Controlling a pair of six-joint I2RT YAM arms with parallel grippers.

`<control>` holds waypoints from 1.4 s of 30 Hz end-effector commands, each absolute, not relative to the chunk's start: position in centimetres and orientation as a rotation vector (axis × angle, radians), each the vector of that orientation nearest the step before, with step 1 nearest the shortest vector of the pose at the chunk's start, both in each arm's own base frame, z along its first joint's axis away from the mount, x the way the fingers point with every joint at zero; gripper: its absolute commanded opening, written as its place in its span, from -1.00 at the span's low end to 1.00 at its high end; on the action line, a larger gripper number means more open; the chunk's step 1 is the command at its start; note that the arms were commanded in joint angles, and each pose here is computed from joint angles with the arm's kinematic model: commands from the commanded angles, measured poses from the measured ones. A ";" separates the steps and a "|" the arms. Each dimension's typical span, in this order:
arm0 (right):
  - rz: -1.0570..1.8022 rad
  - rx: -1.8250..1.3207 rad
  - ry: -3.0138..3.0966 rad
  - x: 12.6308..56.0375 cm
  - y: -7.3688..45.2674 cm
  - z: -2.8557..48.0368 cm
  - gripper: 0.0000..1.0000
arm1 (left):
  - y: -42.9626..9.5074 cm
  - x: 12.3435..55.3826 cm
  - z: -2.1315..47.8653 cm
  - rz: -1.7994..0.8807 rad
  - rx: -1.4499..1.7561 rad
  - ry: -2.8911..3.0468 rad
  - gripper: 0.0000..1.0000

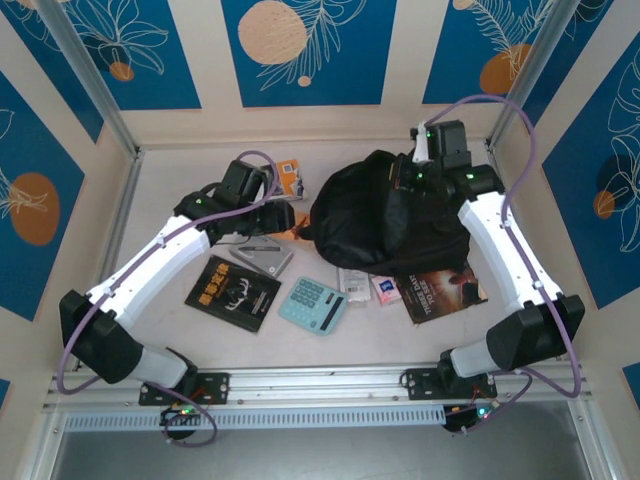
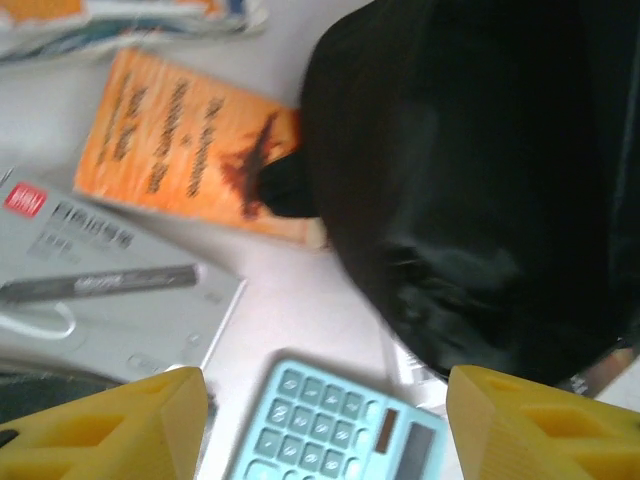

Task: Pack the student bag
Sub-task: Move the student bag to the top-right of the table, then pick up the calculator from the bottom-center of the table.

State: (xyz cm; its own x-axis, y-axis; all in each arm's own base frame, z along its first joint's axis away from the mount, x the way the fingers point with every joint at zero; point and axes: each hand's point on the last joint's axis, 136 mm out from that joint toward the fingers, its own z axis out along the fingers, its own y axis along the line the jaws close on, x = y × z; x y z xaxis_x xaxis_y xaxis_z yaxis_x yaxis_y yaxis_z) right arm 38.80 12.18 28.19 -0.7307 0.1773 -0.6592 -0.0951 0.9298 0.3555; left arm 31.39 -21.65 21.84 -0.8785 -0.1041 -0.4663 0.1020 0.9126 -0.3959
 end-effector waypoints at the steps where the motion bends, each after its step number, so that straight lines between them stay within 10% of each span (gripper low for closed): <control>1: 0.486 0.116 2.257 39.9 11.6 28.8 -1.00 | -22.0 29.3 19.3 -0.617 -0.005 2.697 0.28; 9: 0.439 0.255 2.257 40.4 8.3 27.1 -0.98 | -28.6 23.7 14.9 -0.351 0.564 2.810 0.29; 11: 0.429 0.277 2.247 40.4 7.7 27.2 -0.98 | -30.1 22.6 14.0 -0.298 0.658 2.814 0.73; 16: 0.435 0.325 2.221 40.3 6.7 27.2 -0.98 | -33.0 20.5 12.1 -0.176 0.807 2.820 0.74; 42: 0.401 0.440 2.165 39.5 5.2 27.7 -1.00 | -34.5 15.8 5.3 0.147 0.938 2.998 0.16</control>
